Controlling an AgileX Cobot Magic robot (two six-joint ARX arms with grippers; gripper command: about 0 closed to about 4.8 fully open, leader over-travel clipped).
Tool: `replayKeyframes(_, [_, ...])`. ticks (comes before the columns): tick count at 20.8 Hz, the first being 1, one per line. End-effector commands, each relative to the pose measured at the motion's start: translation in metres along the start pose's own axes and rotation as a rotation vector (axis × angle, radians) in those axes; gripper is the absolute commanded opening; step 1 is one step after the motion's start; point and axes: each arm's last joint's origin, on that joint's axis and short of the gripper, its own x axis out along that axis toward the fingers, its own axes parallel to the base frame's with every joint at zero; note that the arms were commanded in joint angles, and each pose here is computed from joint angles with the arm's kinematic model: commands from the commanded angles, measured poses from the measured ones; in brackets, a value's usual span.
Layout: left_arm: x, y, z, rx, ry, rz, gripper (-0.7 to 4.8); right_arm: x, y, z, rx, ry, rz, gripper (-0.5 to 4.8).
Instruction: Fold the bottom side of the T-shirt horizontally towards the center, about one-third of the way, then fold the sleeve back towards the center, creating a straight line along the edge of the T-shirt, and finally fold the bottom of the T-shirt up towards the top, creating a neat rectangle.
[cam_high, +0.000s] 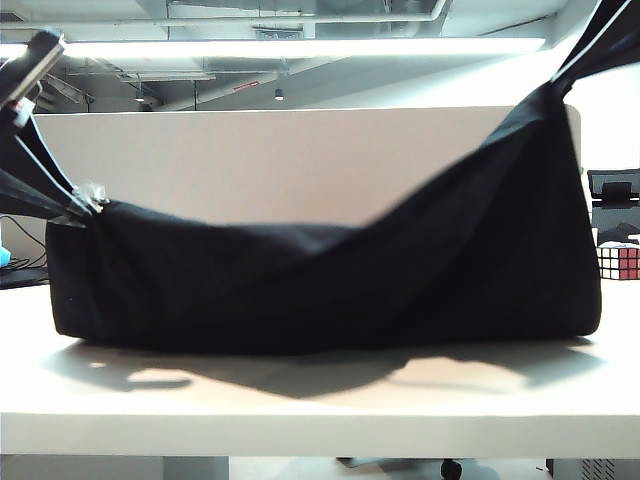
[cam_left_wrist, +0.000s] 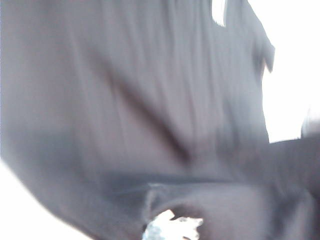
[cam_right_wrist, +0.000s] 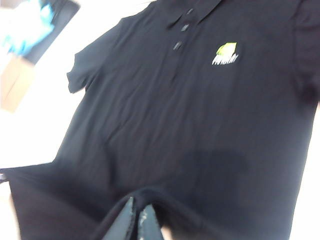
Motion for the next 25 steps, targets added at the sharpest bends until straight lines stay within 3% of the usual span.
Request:
replayKeyframes(1, [0.012,0.015,0.042,-0.022,-0.097,-0.039,-0.06,0.030,-0.015,0.026,-0.028,-0.043,0.024,-0.02])
replayKeyframes(3, [0.032,0.028,0.077,-0.019,-0.118,-0.045,-0.06,0.060,-0.031,0.044,-0.045,-0.060,0.030,-0.02])
replayKeyframes(7, [0.086,0.041,0.118,-0.001,-0.065,-0.064,-0.06,0.107,-0.059,0.053,-0.028,-0.034,-0.013,-0.02])
replayKeyframes(12, [0.133,0.068,0.135,-0.009,-0.041,-0.009,-0.06,0.147,-0.090,0.047,-0.036,-0.056,-0.048,-0.02])
replayKeyframes(13, [0.138,0.073,0.136,0.024,-0.066,-0.004,-0.05,0.155,-0.096,0.045,-0.046,-0.072,-0.046,0.01])
replayKeyframes(16, [0.134,0.080,0.148,0.097,-0.167,-0.003,1.64,0.162,-0.104,0.051,-0.107,-0.172,-0.071,2.19])
replayKeyframes(18, [0.121,0.090,0.162,0.117,-0.264,0.001,1.85,0.157,-0.107,0.062,-0.133,-0.236,-0.098,2.63])
replayKeyframes(19, [0.111,0.099,0.170,0.092,-0.298,0.017,1.86,0.152,-0.110,0.069,-0.136,-0.262,-0.122,2.75])
replayKeyframes(21, [0.095,0.114,0.183,0.069,-0.349,0.065,1.86,0.140,-0.121,0.080,-0.114,-0.295,-0.214,2.74])
replayKeyframes(25, [0.083,0.129,0.193,0.036,-0.343,0.137,1.89,0.137,-0.148,0.079,-0.050,-0.261,-0.298,2.75])
